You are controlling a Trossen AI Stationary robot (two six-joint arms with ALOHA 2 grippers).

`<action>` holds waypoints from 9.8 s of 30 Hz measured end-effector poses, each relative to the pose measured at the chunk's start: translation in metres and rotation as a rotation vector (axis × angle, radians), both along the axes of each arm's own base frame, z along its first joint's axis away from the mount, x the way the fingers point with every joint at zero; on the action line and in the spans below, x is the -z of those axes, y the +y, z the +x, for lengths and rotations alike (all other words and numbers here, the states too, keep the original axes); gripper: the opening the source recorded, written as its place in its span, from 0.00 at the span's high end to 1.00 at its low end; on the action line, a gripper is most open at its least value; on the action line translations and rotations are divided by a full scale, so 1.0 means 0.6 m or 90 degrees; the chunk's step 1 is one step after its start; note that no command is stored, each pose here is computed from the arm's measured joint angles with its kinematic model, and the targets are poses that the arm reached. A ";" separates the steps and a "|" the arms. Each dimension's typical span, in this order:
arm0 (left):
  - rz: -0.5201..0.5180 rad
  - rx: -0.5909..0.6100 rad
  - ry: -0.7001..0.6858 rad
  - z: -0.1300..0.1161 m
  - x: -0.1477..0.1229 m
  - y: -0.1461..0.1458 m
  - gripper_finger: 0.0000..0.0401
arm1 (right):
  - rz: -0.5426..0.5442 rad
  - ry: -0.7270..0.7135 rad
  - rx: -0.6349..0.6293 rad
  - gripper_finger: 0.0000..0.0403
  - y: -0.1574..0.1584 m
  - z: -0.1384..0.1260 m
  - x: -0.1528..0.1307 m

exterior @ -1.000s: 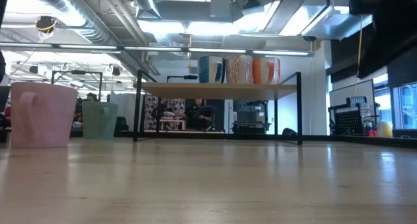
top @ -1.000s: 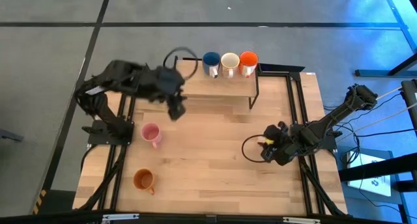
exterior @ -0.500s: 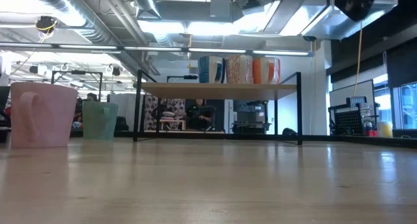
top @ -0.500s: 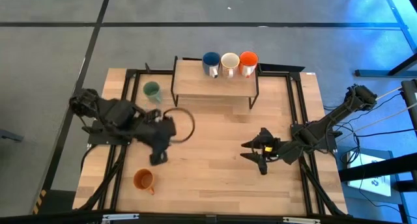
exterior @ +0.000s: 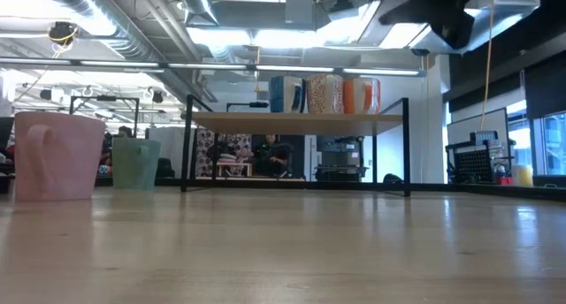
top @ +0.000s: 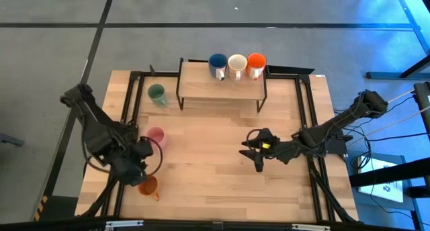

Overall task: Place coffee mugs
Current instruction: Put the orange mug on the shelf, then put the pink mug on the shelf

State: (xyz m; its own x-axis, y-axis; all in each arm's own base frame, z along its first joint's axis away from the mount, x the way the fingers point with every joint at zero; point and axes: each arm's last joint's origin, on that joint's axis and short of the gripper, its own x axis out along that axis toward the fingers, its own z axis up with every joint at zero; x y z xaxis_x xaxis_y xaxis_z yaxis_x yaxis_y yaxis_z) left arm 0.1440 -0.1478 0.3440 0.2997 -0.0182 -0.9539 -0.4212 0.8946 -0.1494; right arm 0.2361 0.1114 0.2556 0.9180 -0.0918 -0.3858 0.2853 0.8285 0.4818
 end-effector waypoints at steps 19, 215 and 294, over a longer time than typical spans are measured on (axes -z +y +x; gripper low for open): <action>-0.111 -0.112 0.136 -0.001 0.154 -0.038 0.66 | -0.016 0.080 0.022 0.52 -0.008 -0.006 0.023; 0.184 0.089 -0.354 0.080 0.024 0.225 0.74 | -0.211 0.265 0.644 0.95 -0.146 0.058 -0.126; 0.043 0.096 -0.206 0.068 0.058 0.216 0.61 | -0.101 0.252 0.112 0.49 -0.009 0.107 -0.088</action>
State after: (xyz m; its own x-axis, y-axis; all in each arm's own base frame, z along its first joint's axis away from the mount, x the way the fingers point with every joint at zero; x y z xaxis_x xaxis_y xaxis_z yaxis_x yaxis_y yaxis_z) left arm 0.1848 -0.0179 0.3094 0.5854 -0.0257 -0.8104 -0.2238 0.9555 -0.1920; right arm 0.3003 0.1063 0.3081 0.6687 -0.3191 -0.6716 0.5643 0.8060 0.1789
